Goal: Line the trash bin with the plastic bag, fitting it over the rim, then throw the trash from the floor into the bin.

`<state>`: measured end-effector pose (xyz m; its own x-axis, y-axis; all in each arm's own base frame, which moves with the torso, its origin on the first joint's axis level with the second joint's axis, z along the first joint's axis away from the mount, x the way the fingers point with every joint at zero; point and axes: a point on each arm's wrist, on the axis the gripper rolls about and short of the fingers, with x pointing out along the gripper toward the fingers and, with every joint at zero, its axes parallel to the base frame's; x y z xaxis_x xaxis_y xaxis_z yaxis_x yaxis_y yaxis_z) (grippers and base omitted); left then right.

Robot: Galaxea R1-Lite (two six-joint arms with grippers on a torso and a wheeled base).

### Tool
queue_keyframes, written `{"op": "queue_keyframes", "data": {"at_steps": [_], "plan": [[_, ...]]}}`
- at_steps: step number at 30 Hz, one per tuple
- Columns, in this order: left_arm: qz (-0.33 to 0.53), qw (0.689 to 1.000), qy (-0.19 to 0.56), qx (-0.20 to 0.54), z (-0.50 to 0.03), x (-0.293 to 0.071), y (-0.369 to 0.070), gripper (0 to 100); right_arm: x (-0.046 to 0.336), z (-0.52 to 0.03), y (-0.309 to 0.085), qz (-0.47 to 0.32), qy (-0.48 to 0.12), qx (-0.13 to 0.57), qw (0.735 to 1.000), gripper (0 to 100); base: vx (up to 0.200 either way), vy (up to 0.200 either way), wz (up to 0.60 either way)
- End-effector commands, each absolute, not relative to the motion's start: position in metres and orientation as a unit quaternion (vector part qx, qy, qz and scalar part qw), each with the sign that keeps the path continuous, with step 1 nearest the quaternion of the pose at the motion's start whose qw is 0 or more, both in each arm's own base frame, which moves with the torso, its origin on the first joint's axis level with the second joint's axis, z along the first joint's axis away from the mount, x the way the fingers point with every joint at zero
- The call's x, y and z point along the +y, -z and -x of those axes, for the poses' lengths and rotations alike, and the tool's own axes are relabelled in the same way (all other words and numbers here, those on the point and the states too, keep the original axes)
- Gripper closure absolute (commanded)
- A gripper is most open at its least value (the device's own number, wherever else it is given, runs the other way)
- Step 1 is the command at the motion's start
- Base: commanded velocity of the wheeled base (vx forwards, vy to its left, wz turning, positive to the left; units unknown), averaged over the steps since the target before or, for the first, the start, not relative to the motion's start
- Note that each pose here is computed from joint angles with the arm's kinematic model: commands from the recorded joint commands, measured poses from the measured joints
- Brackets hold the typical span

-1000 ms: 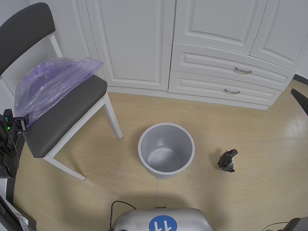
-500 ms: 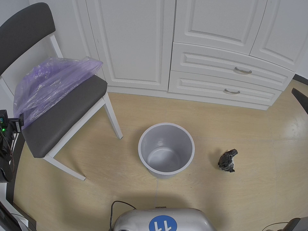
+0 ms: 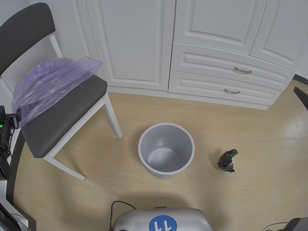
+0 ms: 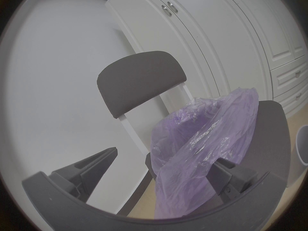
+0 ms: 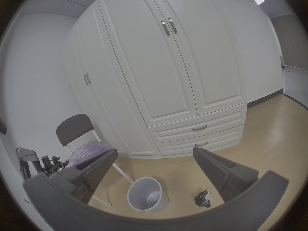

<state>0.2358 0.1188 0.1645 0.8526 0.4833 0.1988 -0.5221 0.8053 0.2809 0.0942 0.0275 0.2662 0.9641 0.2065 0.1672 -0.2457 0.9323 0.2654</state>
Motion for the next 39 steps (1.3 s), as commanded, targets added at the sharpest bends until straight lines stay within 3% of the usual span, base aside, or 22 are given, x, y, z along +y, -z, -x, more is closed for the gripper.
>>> {"op": "queue_keyframes", "data": {"at_steps": [1,5,6,24,33,39], "plan": [[-0.164,0.948,-0.265,-0.06,-0.236,0.119,-0.165,0,0.028,-0.094,-0.266,-0.143,-0.117,-0.069,0.98,0,0.0,0.0,0.0],[-0.164,0.949,-0.264,-0.059,-0.236,0.119,-0.164,0,0.027,-0.094,-0.266,-0.143,-0.116,-0.068,0.981,0,0.0,0.0,0.0],[-0.164,0.949,-0.264,-0.056,-0.236,0.119,-0.163,100,0.027,-0.094,-0.266,-0.143,-0.116,-0.068,0.98,0,0.0,0.0,0.0],[-0.159,0.953,-0.25,-0.057,-0.23,0.111,-0.163,100,0.028,-0.095,-0.258,-0.124,-0.114,-0.056,0.984,0,0.0,0.0,0.0],[-0.137,0.974,-0.167,-0.069,-0.197,0.091,-0.165,100,0.025,-0.088,-0.256,-0.092,-0.106,-0.062,0.988,0,0.0,0.0,0.0],[-0.118,0.976,-0.153,-0.096,-0.19,0.081,-0.174,100,0.024,-0.088,-0.251,-0.066,-0.1,-0.061,0.991,0,0.0,0.0,0.0]]}}
